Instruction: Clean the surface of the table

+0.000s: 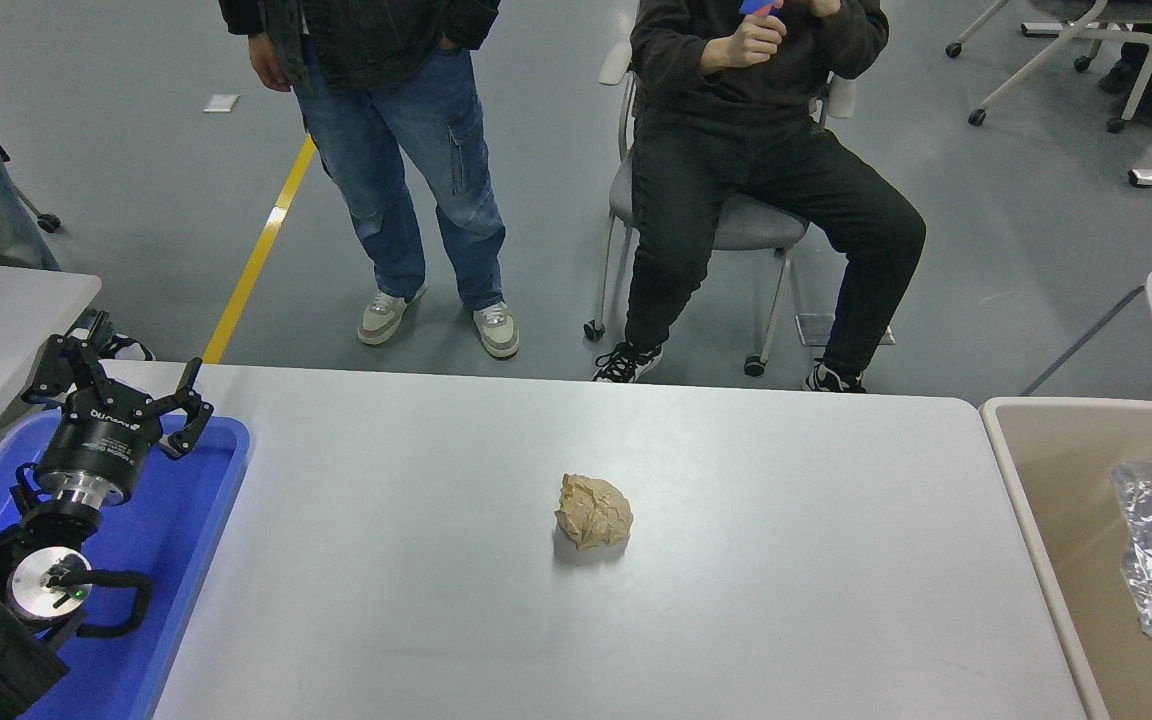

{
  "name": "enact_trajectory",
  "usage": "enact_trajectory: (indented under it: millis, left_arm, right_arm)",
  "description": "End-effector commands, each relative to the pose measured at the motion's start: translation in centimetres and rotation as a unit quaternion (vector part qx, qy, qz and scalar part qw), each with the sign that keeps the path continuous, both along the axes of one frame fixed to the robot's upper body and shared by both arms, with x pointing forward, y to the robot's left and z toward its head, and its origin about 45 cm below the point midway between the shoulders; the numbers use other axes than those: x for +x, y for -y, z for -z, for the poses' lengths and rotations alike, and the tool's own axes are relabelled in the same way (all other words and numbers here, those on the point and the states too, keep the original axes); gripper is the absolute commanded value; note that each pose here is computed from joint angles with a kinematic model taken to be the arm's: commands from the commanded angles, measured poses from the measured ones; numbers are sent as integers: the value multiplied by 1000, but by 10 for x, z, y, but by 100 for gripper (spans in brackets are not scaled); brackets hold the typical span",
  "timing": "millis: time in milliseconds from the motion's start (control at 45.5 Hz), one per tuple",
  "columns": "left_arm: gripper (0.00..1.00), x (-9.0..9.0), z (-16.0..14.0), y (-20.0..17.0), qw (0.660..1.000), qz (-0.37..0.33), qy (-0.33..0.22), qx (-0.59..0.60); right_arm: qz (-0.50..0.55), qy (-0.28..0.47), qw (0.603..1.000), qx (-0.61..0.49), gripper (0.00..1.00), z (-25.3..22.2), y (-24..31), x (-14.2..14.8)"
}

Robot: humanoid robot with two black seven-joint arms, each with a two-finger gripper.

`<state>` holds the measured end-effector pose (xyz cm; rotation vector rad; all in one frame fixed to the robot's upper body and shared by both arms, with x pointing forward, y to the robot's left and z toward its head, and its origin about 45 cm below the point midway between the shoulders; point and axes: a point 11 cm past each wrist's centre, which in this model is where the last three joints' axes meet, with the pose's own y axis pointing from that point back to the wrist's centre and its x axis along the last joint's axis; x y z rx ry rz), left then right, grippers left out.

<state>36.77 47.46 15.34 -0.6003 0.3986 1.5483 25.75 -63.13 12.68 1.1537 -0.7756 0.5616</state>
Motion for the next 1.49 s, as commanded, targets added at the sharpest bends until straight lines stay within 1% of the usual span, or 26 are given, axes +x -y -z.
enact_trajectory:
  millis: [0,88,110,132,154,176,198,242,264,484,571,791,1099,1297,1473]
  left_arm:
    - [100,0,0,0,1000,0,0,0]
    - [100,0,0,0,1000,0,0,0]
    - [100,0,0,0,1000,0,0,0]
    - [100,0,0,0,1000,0,0,0]
    - [100,0,0,0,1000,0,0,0]
    - [100,0,0,0,1000,0,0,0]
    - [100,0,0,0,1000,0,0,0]
    - [100,0,0,0,1000,0,0,0]
    - [100,0,0,0,1000,0,0,0]
    - [100,0,0,0,1000,0,0,0]
    - [100,0,0,0,1000,0,0,0]
    - [100,0,0,0,1000,0,0,0]
    - [100,0,0,0,1000,0,0,0]
    - [100,0,0,0,1000,0,0,0]
    - [100,-1,1,0,1000,0,-1,0]
  right_arm:
    - [2,0,1000,-7,0,-1,1,1]
    - [1,0,1000,-7,1,-1,1,0]
    - [1,0,1000,-6,4,-1,1,0]
    - [1,0,1000,-7,10,-1,1,0]
    - [1,0,1000,-7,20,-1,1,0]
    - [1,0,1000,-7,34,-1,1,0]
    - [0,-1,1000,-8,51,-1,1,0]
    - [1,3,1000,-9,87,-4,2,3]
    - [1,5,1000,-8,100,-4,2,3]
    - [7,14,1000,-6,100,-7,3,5]
    - [19,36,999,5,100,-10,4,6]
    - [38,63,997,18,100,-16,7,7]
    - [86,140,985,55,99,-32,14,15]
    - [105,203,970,79,99,-58,16,35]
    - [138,255,952,97,99,-78,29,34]
